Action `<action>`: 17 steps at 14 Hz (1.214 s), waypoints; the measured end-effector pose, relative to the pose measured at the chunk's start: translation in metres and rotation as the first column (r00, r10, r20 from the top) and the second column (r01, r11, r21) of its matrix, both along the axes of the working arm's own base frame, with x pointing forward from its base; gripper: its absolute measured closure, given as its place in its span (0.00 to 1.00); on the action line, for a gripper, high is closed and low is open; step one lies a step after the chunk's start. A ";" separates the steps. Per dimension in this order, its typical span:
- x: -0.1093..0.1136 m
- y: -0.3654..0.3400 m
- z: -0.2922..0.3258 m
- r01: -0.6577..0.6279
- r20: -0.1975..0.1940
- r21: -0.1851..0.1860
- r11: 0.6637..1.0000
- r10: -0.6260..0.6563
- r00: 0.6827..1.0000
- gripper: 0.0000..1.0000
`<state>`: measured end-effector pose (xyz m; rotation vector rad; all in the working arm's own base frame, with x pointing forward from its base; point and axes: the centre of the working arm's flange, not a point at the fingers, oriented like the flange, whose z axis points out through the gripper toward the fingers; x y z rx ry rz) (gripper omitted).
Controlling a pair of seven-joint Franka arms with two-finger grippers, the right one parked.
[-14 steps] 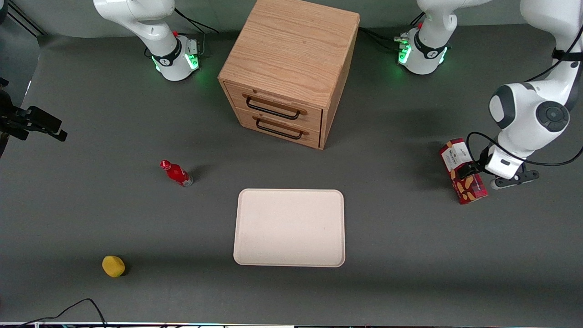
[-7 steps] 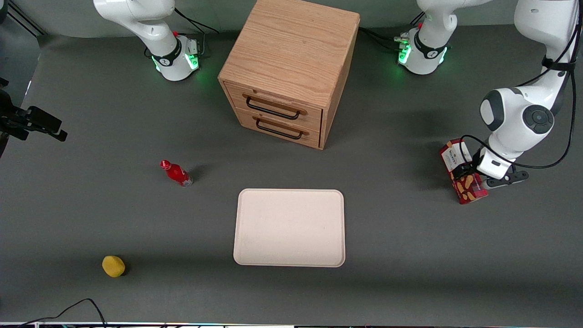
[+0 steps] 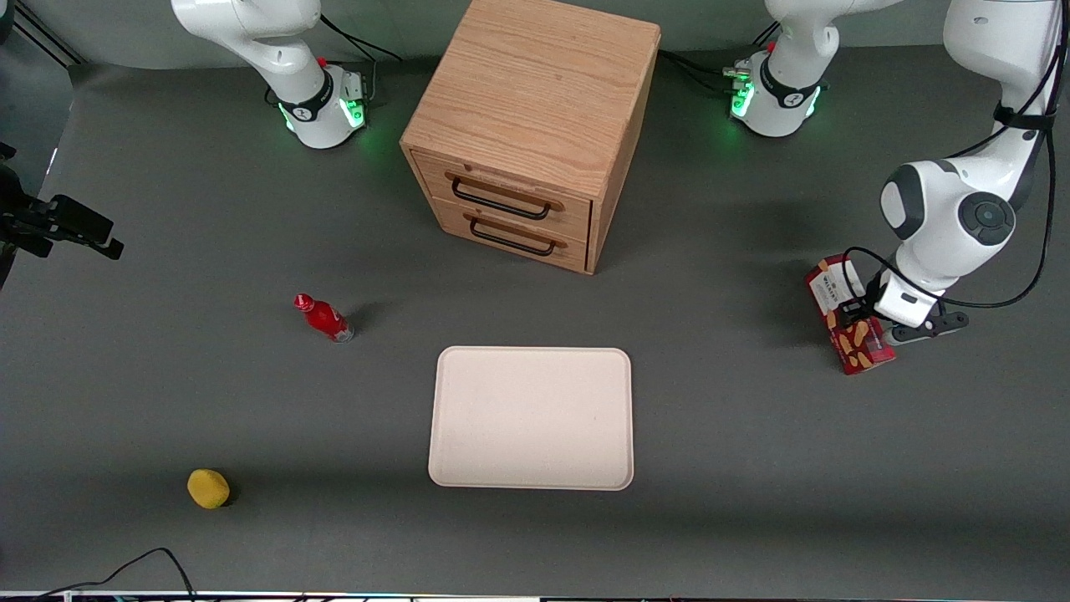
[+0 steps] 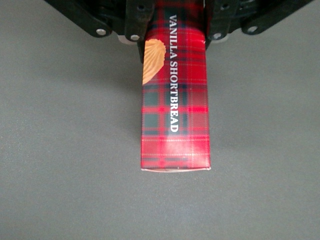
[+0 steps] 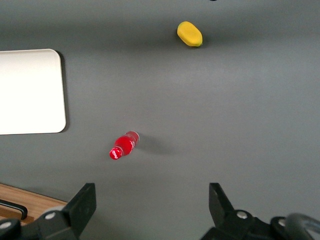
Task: Place red cookie box on tray
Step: 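Lift the gripped box up off the table with the left gripper, then carry the upright box with the left gripper over the white tray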
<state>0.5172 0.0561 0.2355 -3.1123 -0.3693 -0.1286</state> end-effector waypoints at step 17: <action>0.007 -0.113 0.336 -0.087 -0.214 -0.026 0.996 0.079 0.974 0.62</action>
